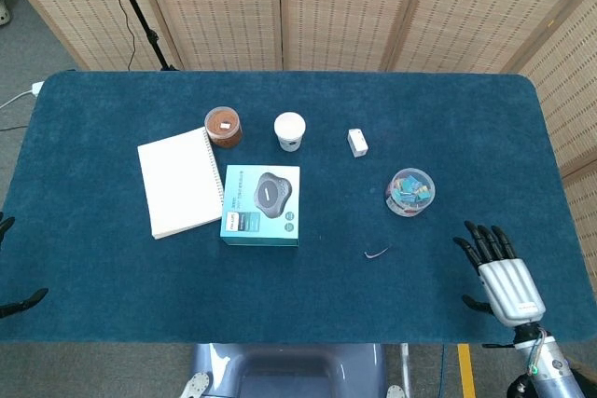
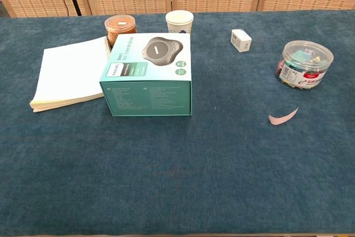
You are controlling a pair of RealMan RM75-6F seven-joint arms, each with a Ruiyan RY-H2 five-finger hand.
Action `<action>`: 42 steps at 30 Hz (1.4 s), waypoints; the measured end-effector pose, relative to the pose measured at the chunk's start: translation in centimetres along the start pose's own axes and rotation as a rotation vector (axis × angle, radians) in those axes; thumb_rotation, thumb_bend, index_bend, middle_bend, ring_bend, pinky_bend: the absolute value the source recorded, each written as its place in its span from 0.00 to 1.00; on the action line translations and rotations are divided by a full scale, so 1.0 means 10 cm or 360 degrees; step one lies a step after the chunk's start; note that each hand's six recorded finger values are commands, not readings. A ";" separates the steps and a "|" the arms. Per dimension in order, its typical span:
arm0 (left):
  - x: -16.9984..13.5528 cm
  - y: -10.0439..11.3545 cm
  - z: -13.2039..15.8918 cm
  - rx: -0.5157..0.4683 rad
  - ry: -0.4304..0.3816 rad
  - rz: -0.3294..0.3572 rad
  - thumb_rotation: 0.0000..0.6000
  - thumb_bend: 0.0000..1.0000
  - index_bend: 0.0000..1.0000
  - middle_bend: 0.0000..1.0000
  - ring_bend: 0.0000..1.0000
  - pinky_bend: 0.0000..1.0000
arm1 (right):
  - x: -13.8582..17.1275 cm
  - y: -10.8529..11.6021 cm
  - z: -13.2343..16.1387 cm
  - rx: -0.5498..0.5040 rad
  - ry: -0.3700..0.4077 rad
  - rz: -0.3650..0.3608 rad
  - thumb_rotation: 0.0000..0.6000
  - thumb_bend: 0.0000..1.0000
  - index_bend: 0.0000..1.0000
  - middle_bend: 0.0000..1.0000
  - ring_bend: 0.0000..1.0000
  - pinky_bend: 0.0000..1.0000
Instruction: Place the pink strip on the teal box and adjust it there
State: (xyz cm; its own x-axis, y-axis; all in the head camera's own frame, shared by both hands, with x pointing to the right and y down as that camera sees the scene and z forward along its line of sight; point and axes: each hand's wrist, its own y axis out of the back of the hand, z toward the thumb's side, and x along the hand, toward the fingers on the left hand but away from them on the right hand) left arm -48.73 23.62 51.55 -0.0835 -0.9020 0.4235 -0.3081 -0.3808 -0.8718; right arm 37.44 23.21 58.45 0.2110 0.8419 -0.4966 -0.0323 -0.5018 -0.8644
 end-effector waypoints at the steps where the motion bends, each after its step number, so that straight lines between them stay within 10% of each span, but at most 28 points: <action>1: 0.02 0.00 0.00 0.0001 0.0004 -0.0003 1.00 0.00 0.00 0.00 0.00 0.00 | -0.05 -0.03 0.04 0.0004 0.0026 0.0013 1.00 0.00 0.20 0.00 0.00 0.00; 42: 0.02 0.00 0.00 -0.0016 0.0006 -0.0018 1.00 0.00 0.00 0.00 0.00 0.00 | -1.16 -0.54 0.98 0.0253 0.0475 0.0065 1.00 0.31 0.37 0.00 0.00 0.00</action>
State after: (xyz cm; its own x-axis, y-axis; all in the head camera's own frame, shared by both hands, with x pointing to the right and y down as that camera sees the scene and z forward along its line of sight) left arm -48.74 23.41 51.69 -0.0837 -0.8968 0.4344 -0.3183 -0.3890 -0.8645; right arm 25.62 18.13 68.09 0.4825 0.7145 -0.5066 -0.1937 -0.4770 -0.8573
